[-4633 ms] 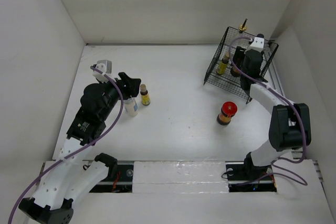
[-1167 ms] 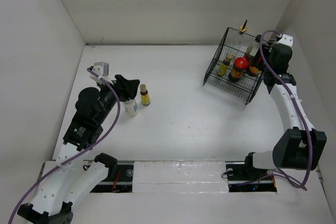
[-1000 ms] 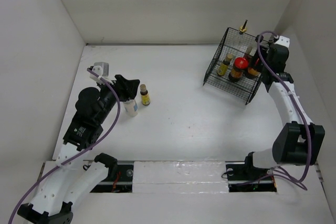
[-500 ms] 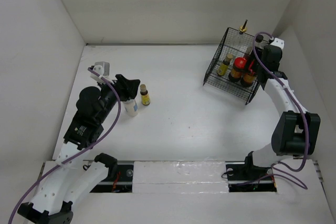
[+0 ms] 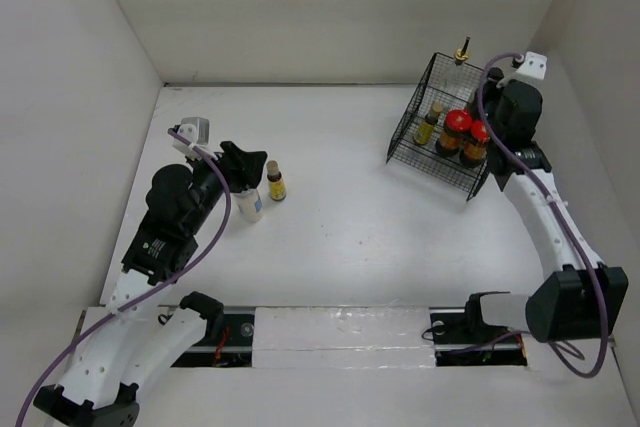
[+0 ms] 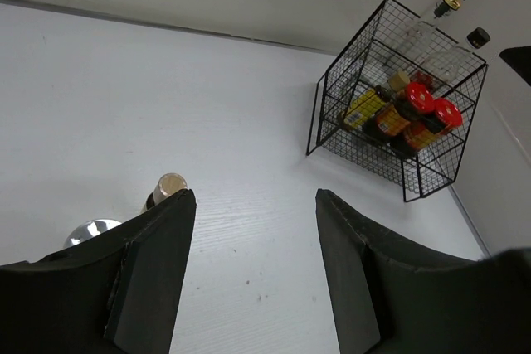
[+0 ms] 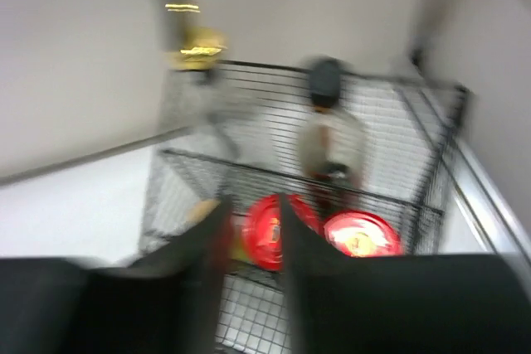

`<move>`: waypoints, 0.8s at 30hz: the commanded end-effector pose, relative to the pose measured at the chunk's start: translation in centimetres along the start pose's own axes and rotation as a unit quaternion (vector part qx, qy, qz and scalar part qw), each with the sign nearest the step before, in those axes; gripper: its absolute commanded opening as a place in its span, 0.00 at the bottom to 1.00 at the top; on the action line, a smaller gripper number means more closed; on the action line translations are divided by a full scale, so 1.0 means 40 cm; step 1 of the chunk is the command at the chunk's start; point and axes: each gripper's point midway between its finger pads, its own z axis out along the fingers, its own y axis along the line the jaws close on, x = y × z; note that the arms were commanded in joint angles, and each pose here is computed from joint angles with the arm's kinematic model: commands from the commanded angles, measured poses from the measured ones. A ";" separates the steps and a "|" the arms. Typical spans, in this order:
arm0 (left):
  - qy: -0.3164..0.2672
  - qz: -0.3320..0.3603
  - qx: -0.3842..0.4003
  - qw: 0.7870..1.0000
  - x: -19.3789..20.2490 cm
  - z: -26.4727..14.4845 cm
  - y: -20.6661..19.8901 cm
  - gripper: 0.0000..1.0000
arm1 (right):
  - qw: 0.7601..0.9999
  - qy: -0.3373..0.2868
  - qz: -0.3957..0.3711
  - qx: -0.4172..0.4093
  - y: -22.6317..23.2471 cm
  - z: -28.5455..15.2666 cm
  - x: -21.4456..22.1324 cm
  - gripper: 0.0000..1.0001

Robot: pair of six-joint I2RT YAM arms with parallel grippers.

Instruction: Organize the condiment bottles

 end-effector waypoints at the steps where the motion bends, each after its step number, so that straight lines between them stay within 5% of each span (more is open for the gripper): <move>1: -0.025 0.002 0.006 1.000 -0.028 -0.002 -0.007 0.55 | 0.987 -0.058 -0.015 -0.149 0.196 -0.070 -0.064 0.22; 2: -0.025 0.002 0.006 1.000 -0.028 -0.002 -0.007 0.55 | 0.978 -0.038 -0.030 -0.202 0.279 -0.095 -0.018 0.08; 3: -0.025 0.002 0.006 1.000 -0.028 -0.002 -0.007 0.55 | 0.970 -0.022 -0.052 -0.236 0.333 -0.095 0.028 0.05; 6: -0.032 0.002 0.005 0.999 -0.036 -0.009 -0.006 0.52 | 0.924 0.026 -0.100 -0.367 0.540 -0.163 0.175 0.09; 8: -0.032 0.002 0.005 0.999 -0.036 -0.009 -0.006 0.50 | 0.896 0.027 -0.123 -0.426 0.635 -0.198 0.232 0.26; 9: -0.032 0.002 0.005 0.999 -0.036 -0.009 -0.006 0.47 | 0.875 0.031 -0.129 -0.465 0.704 -0.242 0.257 0.47; 12: -0.036 0.001 -0.005 0.999 -0.040 -0.008 0.002 0.35 | 0.823 0.074 -0.157 -0.541 0.824 -0.312 0.400 0.72; 15: -0.037 0.001 -0.018 0.999 -0.039 -0.008 0.014 0.12 | 0.785 0.086 -0.179 -0.587 0.906 -0.361 0.478 0.79; 17: -0.048 0.000 -0.017 0.999 -0.052 -0.021 0.013 0.06 | 0.762 0.096 -0.185 -0.613 0.963 -0.401 0.528 0.82; 19: -0.053 -0.004 -0.026 0.998 -0.056 -0.021 0.019 0.09 | 0.754 0.098 -0.187 -0.622 0.995 -0.415 0.554 0.84; 22: -0.048 -0.004 -0.028 0.998 -0.050 -0.022 0.022 0.34 | 0.748 0.102 -0.190 -0.627 1.045 -0.415 0.595 0.84; 24: -0.048 -0.004 -0.028 0.998 -0.050 -0.022 0.022 0.41 | 0.753 0.096 -0.191 -0.622 1.073 -0.404 0.606 0.84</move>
